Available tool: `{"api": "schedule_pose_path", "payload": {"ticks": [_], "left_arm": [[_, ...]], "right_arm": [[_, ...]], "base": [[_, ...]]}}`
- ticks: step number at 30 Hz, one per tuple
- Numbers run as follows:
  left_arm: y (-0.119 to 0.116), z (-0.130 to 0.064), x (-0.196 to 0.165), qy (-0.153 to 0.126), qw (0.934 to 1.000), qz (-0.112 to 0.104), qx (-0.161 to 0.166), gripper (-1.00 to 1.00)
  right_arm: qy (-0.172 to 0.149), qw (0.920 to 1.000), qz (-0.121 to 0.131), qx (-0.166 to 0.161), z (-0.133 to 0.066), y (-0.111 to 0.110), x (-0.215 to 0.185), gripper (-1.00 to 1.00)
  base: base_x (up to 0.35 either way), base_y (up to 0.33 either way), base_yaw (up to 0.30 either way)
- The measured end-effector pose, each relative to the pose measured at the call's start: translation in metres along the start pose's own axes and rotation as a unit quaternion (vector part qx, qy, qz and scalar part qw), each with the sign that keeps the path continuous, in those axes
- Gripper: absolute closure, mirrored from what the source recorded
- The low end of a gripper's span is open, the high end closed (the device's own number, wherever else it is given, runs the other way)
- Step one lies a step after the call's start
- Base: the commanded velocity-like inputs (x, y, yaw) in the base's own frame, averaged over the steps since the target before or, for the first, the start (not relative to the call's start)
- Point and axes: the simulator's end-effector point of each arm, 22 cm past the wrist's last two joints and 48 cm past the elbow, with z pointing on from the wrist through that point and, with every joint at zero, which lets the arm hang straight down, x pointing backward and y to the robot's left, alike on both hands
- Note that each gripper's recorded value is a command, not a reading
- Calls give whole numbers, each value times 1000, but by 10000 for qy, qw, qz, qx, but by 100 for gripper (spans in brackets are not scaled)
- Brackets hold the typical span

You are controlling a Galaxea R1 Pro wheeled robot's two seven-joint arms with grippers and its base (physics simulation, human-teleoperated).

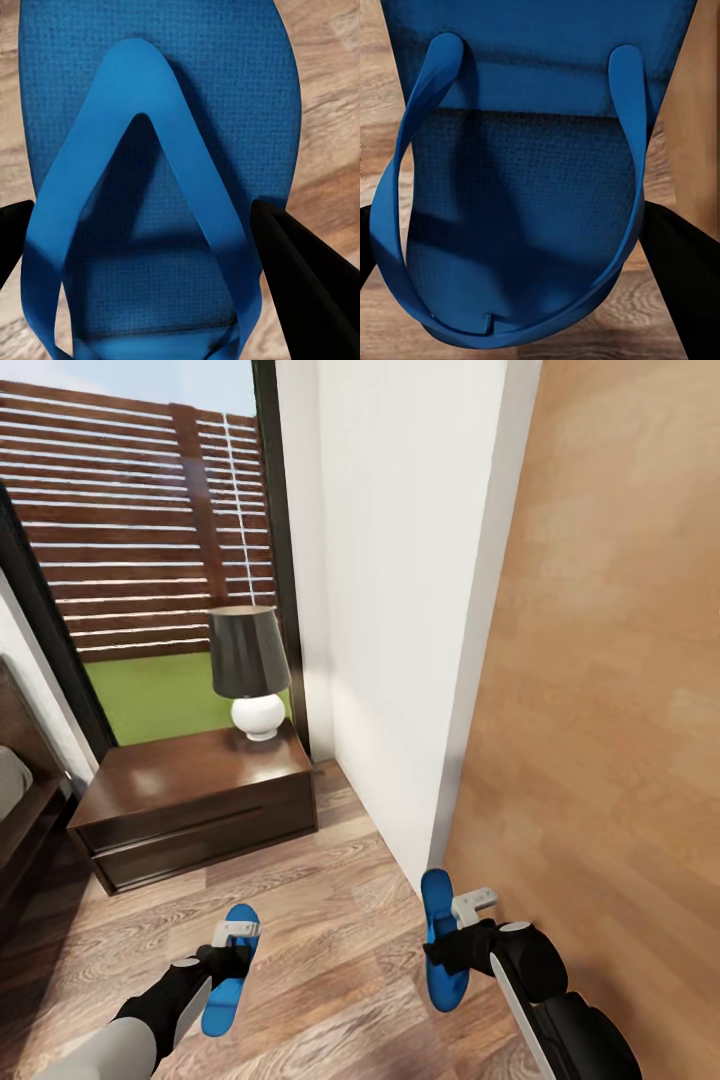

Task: In the bedroom, move the book from the bed onto either nightstand, and place the two sandals side by side next to the bed.

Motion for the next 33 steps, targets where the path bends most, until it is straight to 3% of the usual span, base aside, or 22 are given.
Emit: {"api": "schedule_pose_path", "payload": {"ticks": [22, 33], "left_arm": [[5, -30, -41, -2, 9999, 15, -136, 100], [6, -46, -60, -35, 9999, 40, -153, 100]], "right_arm": [[73, 10000, 60, 2, -31, -7, -32, 100], [98, 9997, 92, -207, -47, 0, -49, 100]], "base": [[0, 0, 0], [0, 0, 0]]}}
